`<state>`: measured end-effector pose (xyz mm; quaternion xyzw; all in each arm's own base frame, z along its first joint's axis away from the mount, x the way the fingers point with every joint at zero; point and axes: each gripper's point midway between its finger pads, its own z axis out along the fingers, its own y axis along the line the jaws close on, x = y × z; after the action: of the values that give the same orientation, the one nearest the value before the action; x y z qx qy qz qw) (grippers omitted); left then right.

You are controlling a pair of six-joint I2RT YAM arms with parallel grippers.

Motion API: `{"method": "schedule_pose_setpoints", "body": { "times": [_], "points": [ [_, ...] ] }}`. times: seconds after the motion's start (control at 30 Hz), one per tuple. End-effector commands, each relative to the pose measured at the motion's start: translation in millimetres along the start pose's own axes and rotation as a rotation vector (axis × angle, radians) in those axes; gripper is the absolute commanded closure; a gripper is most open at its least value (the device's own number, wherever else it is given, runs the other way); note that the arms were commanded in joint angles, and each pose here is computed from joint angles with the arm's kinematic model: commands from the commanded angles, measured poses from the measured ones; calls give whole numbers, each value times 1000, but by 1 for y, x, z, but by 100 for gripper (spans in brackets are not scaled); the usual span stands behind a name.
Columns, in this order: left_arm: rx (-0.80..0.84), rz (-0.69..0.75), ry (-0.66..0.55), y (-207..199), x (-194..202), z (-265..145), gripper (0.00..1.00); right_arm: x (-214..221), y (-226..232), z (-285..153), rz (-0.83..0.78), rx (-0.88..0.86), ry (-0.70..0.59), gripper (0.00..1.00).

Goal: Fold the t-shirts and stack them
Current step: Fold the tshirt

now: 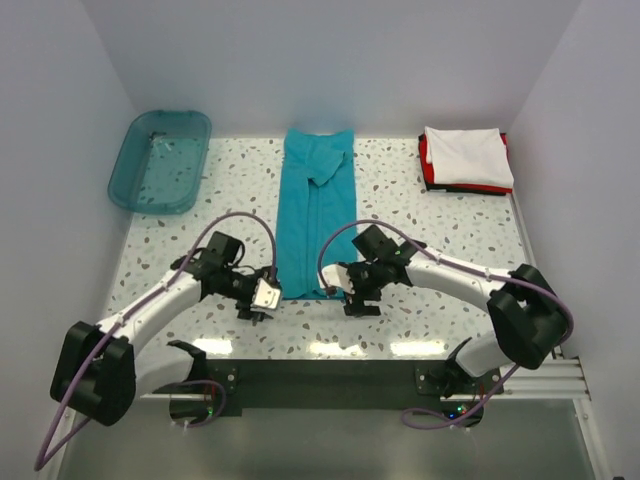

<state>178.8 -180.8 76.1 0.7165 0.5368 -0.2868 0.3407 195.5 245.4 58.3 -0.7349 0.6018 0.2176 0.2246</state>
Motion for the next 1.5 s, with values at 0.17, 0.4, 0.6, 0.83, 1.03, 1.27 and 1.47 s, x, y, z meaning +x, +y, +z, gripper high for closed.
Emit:
{"method": "schedule_pose_setpoints", "body": {
  "times": [0.17,0.4,0.6,0.83,1.03,1.27,1.47],
  "points": [
    [-52,81,61,6,23,23,45,-6,-26,23,-144,139,-31,40],
    [-112,53,136,29,43,29,49,10,-26,33,-180,127,48,51],
    [-99,19,202,40,60,34,50,34,-20,44,-183,85,132,57],
    [-29,-9,236,36,73,41,72,38,-22,46,-166,82,157,71],
    [30,49,158,25,43,34,97,23,-23,35,-150,107,107,100],
    [111,38,78,-11,4,20,100,-19,15,5,-121,60,-27,100],
    [53,17,74,29,-15,-2,100,-31,-23,-23,-51,127,-68,100]
  ]
}}
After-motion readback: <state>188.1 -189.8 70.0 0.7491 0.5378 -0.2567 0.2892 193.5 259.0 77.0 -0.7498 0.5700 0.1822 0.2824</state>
